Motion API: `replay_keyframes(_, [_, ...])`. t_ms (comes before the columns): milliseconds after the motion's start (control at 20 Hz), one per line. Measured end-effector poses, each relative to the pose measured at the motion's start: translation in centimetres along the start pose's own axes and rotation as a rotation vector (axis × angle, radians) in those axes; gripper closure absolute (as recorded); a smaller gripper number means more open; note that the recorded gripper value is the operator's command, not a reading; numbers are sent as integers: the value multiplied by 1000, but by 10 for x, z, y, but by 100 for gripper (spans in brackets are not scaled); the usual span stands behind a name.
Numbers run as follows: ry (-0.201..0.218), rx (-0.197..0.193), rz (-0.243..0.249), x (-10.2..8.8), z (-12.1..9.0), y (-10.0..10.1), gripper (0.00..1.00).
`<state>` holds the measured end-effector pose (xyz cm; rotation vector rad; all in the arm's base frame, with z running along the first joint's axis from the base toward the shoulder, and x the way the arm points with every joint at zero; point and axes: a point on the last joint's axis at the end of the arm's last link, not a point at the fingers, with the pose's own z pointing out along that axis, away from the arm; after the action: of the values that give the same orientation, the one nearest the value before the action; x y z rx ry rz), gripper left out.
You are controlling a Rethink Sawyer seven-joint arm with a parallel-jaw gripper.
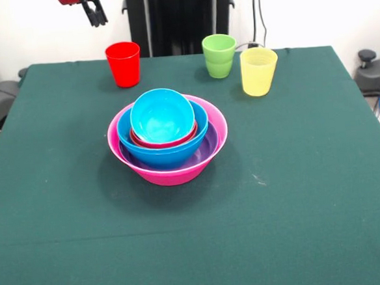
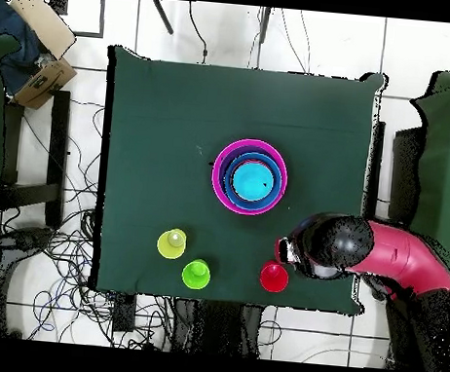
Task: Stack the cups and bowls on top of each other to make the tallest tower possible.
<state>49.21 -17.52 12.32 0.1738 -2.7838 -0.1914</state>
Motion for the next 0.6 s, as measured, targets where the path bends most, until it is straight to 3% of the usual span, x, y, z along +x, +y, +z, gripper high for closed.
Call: replay_keyframes(600, [-19,12,-19,-6,-9,5,100])
